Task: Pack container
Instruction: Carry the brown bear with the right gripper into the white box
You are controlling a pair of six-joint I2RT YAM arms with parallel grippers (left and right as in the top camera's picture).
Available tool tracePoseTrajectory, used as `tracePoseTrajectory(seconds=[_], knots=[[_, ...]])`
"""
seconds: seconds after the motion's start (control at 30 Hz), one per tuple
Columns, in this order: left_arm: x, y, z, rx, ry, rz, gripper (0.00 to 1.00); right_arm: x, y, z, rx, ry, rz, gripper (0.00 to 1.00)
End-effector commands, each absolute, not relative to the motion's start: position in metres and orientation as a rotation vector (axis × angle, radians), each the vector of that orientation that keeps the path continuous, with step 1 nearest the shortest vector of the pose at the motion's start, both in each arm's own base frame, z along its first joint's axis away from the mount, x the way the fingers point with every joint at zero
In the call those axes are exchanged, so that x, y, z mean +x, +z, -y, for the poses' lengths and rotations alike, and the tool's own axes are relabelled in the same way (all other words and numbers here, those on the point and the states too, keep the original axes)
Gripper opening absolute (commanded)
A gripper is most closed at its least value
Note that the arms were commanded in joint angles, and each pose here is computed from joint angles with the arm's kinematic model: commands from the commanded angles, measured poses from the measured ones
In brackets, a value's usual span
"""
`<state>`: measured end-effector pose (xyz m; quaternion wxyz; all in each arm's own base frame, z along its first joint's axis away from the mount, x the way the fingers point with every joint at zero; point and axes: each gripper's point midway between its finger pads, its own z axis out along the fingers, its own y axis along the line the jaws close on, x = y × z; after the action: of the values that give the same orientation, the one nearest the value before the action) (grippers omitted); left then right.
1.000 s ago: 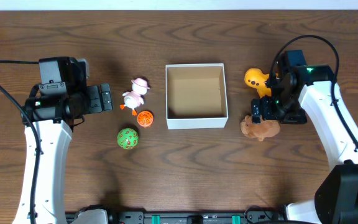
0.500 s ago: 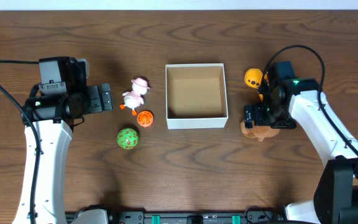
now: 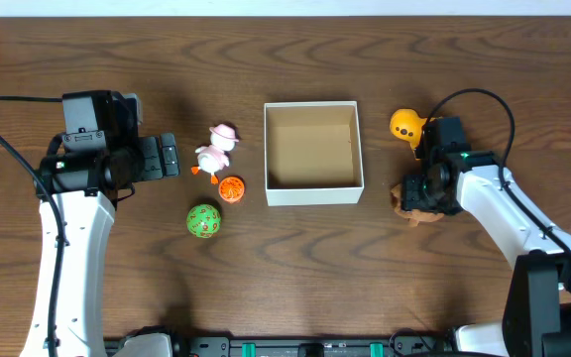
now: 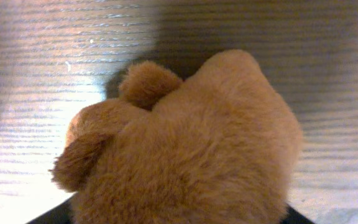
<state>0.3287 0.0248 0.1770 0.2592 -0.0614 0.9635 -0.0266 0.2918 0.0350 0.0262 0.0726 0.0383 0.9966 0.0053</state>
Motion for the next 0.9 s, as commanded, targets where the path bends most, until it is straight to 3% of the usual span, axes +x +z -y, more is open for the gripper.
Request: tracePoseTrajectory(seconds=[0.0,0.13,0.2,0.47,0.67,0.87], knots=[[0.332,0.182,-0.025,-0.15,-0.073,-2.598,0.98,0.273,0.007,-0.033,0.131,-0.023,-3.066,0.36],[0.332,0.182,-0.025,-0.15,-0.073,-2.598,0.98,0.274,0.01,-0.028,0.134,-0.069,-3.063,0.08],[0.332,0.182,-0.025,-0.15,-0.073,-2.598,0.98,0.277,0.018,-0.028,0.135,-0.074,-3.061,0.01],[0.332,0.182,-0.025,-0.15,-0.073,-2.598,0.98,0.314,0.108,-0.052,0.057,-0.03,-2.938,0.01],[0.332,0.182,-0.025,-0.15,-0.073,-2.598,0.98,0.34,0.198,-0.117,-0.088,0.098,-2.73,0.01],[0.332,0.182,-0.025,-0.15,-0.073,-2.598,0.98,0.359,0.242,-0.179,-0.087,0.251,-2.537,0.01]])
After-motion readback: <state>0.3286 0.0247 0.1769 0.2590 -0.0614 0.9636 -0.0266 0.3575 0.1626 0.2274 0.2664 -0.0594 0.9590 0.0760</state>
